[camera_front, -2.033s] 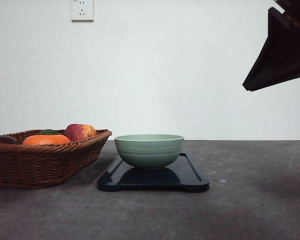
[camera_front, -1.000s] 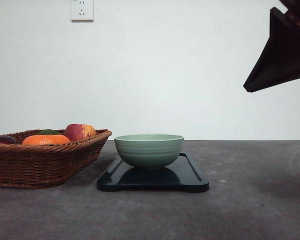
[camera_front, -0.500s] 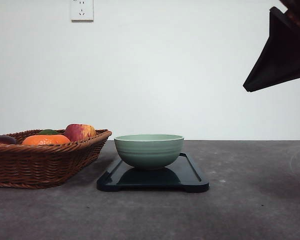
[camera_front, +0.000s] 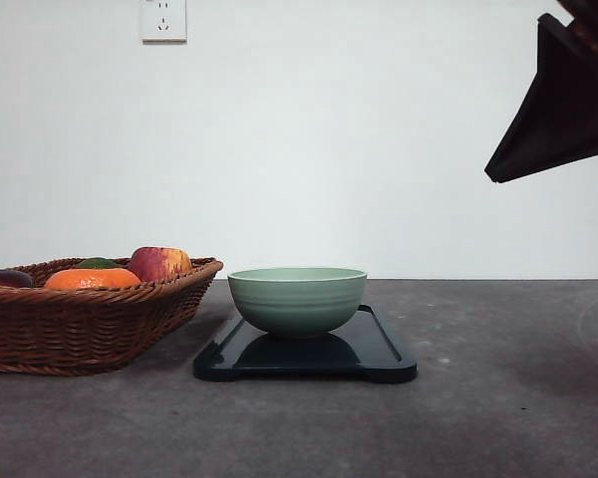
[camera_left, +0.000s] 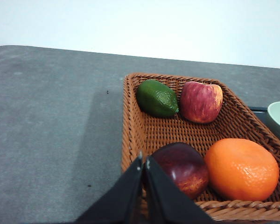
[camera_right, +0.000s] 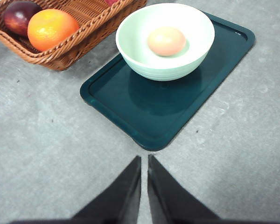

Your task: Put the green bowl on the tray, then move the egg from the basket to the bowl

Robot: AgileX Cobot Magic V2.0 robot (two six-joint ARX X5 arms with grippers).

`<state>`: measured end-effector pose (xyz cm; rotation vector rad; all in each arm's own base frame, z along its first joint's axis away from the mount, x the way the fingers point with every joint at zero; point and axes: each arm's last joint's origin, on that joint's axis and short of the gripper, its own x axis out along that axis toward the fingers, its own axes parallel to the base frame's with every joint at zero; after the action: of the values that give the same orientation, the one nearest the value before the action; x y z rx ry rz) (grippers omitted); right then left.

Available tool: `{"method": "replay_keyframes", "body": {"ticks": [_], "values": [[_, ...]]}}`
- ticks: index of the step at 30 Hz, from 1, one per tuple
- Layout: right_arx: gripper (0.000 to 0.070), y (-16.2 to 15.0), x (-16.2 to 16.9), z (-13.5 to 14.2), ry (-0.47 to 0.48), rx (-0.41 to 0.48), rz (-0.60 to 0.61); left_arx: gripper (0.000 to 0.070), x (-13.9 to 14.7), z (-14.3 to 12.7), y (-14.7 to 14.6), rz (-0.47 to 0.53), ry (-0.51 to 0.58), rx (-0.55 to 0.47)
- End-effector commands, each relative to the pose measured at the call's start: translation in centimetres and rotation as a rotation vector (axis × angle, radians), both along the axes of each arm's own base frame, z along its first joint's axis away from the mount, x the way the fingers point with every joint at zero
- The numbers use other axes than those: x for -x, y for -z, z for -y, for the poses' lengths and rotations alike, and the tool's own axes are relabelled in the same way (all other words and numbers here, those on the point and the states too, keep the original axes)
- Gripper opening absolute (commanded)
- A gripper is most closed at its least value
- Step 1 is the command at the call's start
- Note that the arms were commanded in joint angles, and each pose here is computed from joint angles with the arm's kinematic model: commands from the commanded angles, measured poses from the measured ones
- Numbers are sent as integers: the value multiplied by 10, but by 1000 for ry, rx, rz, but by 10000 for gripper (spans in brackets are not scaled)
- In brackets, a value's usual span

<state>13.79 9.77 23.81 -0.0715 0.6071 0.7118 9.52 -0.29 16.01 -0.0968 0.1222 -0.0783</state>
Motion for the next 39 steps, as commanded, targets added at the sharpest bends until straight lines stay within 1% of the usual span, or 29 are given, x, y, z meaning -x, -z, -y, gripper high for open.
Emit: {"method": "replay_keyframes", "body": {"ticks": [1, 5, 11, 12, 14, 17, 21, 26, 29, 34, 39], "values": [[16, -1, 0, -2, -1, -11, 0, 0, -1, 0, 5, -7, 0, -13], [16, -1, -1, -2, 3, -9, 6, 0, -1, 0, 5, -7, 0, -13], [16, -6, 2, 4, 34, 61, 151, 0, -1, 0, 5, -7, 0, -13], [16, -5, 4, 8, 56, 75, 183, 0, -1, 0, 5, -7, 0, -13], [16, -1, 10, 18, 102, 74, 222, 0, -1, 0, 5, -7, 0, -13], [16, 13, 19, 35, 187, 43, 277, 0, -1, 0, 5, -7, 0, -13], [16, 35, 29, 57, 325, 2, 377, 0, -1, 0, 5, -7, 0, -13], [16, 53, 39, 75, 460, -15, 466, 0, -1, 0, 5, -7, 0, -13], [16, 63, 42, 81, 512, -17, 499, 0, -1, 0, 5, -7, 0, -13], [16, 83, 42, 85, 554, -19, 520, 0, -1, 0, 5, -7, 0, -13], [16, 82, 42, 88, 610, 3, 525, 0, -1, 0, 6, -7, 0, -13]]}}
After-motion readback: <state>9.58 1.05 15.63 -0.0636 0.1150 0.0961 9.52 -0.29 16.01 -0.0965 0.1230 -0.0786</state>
